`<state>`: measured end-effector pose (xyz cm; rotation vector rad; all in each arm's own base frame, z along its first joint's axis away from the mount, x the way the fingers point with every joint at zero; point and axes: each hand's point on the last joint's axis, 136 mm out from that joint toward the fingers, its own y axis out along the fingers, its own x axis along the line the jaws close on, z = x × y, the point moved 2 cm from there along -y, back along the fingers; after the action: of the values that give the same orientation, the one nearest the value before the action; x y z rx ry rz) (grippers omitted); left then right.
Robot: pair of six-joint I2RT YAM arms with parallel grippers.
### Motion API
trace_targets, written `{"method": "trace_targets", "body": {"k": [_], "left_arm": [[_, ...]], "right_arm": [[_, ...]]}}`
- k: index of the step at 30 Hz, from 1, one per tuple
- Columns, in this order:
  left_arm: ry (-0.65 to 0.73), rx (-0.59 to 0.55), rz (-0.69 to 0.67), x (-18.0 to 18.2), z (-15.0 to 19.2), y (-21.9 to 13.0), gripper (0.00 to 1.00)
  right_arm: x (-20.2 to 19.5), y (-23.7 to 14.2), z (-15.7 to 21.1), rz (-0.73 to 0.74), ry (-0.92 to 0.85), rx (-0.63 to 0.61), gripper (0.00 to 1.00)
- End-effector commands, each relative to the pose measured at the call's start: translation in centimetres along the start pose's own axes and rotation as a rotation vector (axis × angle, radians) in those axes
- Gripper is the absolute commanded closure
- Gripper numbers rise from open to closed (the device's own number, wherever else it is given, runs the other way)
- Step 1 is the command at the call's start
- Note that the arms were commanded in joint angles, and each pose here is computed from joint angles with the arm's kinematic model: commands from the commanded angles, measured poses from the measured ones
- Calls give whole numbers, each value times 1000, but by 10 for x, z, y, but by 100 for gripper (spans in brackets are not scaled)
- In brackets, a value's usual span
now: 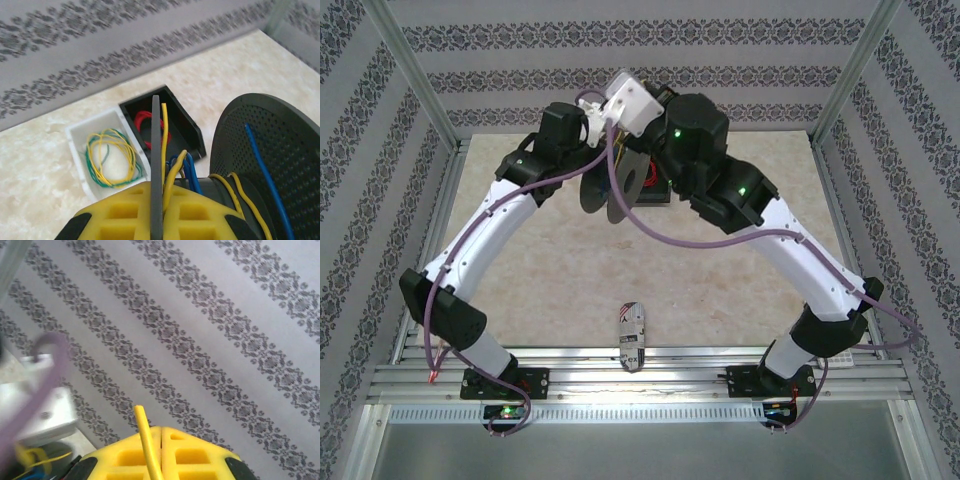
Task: Wrap the cables
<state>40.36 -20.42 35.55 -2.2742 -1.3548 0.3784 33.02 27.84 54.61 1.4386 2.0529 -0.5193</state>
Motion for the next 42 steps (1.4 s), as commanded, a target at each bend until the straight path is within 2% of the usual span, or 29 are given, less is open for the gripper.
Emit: {"method": "trace_targets", "body": {"k": [1, 5, 12, 17, 20, 24, 30, 35, 38, 42], "left_arm": [[167, 1, 203, -33, 10, -39, 100], [286, -44, 403, -63, 21, -75, 100], [316, -175, 543, -80, 7, -131, 100], [249, -380, 667, -79, -28, -180, 100], [180, -533, 762, -69, -58, -207, 100], [133, -670, 782, -56, -90, -220, 100], [20, -829, 836, -43, -125, -216, 100], [-91, -924, 812, -25, -142, -203, 100], [-171, -957, 743, -11, -147, -194, 100], [-317, -991, 546, 19, -145, -177, 100]], "right_arm": [[-46, -1, 5, 61, 59, -27, 100], [-73, 13, 50, 44, 160, 32, 100], [-100, 33, 164, -22, 463, 143, 100], [-86, 33, 251, -69, 644, 241, 100], [-61, 30, 281, -97, 680, 287, 100], [-36, 21, 296, -90, 741, 292, 100], [-9, 4, 295, 36, 780, 261, 100], [0, -6, 286, 129, 811, 228, 100], [5, -7, 282, 161, 793, 244, 100], [18, -9, 268, 186, 736, 242, 100]]}}
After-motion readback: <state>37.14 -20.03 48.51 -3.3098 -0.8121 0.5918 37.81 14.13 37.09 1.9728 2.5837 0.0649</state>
